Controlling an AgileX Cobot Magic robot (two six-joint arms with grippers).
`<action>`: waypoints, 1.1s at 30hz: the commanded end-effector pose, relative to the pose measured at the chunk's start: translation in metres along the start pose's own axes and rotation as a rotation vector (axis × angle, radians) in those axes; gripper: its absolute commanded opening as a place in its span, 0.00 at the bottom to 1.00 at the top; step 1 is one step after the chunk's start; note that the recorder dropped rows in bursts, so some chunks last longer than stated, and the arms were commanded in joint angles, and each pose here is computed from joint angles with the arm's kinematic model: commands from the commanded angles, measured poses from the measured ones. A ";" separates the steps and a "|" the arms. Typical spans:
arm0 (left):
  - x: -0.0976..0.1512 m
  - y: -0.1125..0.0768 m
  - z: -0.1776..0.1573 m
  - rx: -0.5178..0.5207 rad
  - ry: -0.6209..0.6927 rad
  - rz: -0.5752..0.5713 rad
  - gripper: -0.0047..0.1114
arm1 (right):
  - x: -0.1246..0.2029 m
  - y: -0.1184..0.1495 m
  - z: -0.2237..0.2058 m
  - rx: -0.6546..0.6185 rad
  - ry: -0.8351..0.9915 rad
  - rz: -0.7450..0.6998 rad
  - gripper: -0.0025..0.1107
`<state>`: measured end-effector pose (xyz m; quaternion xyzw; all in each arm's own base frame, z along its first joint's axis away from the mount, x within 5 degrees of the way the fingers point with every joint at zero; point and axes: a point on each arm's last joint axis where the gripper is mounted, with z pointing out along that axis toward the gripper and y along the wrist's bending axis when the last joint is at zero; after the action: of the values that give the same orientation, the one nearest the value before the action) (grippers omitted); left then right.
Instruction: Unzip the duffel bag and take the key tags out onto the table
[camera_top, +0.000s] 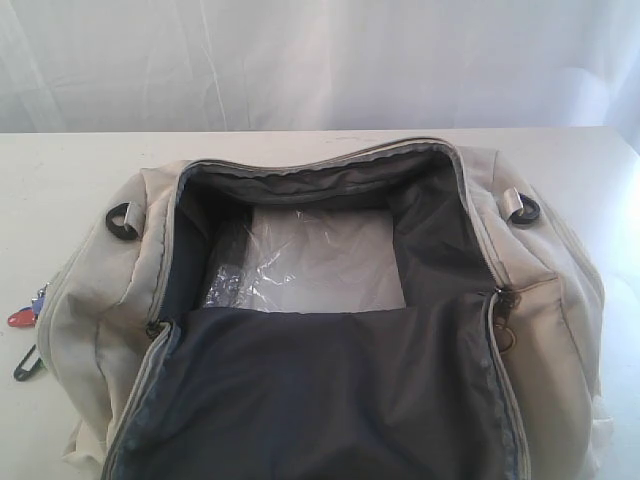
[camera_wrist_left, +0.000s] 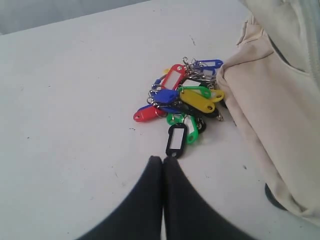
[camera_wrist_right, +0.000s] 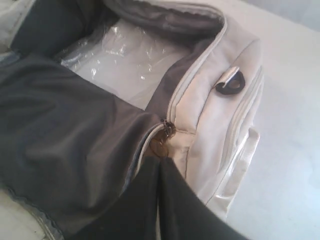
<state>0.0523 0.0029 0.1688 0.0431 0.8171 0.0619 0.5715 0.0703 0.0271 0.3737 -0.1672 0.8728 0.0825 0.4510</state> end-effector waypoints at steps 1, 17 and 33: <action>0.004 -0.001 0.000 0.004 0.037 -0.012 0.04 | 0.014 0.004 -0.032 0.043 -0.131 0.007 0.02; 0.004 -0.001 0.000 0.001 0.035 -0.180 0.04 | 0.032 0.009 -0.061 0.215 -0.262 0.078 0.02; 0.004 -0.001 0.000 0.001 0.030 -0.188 0.04 | 0.109 0.013 -0.017 0.246 -0.269 0.103 0.02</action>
<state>0.0513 0.0029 0.1662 -0.0320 0.8262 0.0101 0.5624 -0.0060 0.0106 0.2937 -0.0583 0.8232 0.0205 0.5644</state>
